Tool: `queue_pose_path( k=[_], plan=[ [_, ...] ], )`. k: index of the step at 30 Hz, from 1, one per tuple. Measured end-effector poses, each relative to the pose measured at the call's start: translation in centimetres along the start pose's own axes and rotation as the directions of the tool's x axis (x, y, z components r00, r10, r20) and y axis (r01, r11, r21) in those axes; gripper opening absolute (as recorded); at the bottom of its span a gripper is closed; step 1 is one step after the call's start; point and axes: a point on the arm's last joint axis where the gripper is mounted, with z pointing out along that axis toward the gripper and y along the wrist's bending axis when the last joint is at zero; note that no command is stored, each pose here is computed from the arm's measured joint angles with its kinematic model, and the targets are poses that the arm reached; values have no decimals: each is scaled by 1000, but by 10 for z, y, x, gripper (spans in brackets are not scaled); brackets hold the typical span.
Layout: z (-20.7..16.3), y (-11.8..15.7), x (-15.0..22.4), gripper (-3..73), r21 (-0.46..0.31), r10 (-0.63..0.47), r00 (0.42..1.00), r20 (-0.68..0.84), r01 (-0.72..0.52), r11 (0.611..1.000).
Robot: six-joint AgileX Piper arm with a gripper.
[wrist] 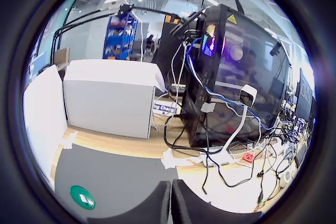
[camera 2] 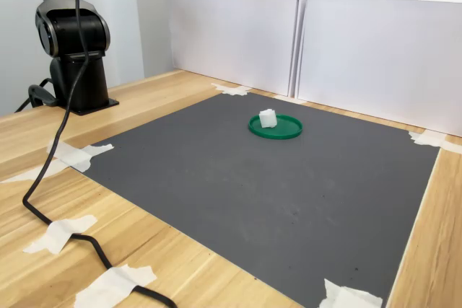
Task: Grasp a white terminal and put it on the green lid.
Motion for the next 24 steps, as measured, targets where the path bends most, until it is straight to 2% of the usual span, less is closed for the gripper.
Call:
queue_pose_path(
  k=[4,14,24],
  plan=[
    [-19,8,35,-15,-4,35,999,20,-35,999],
    [-43,22,109,-16,11,44,995,88,-45,999],
    [-45,27,132,-16,13,44,994,101,-46,999]
  ],
)
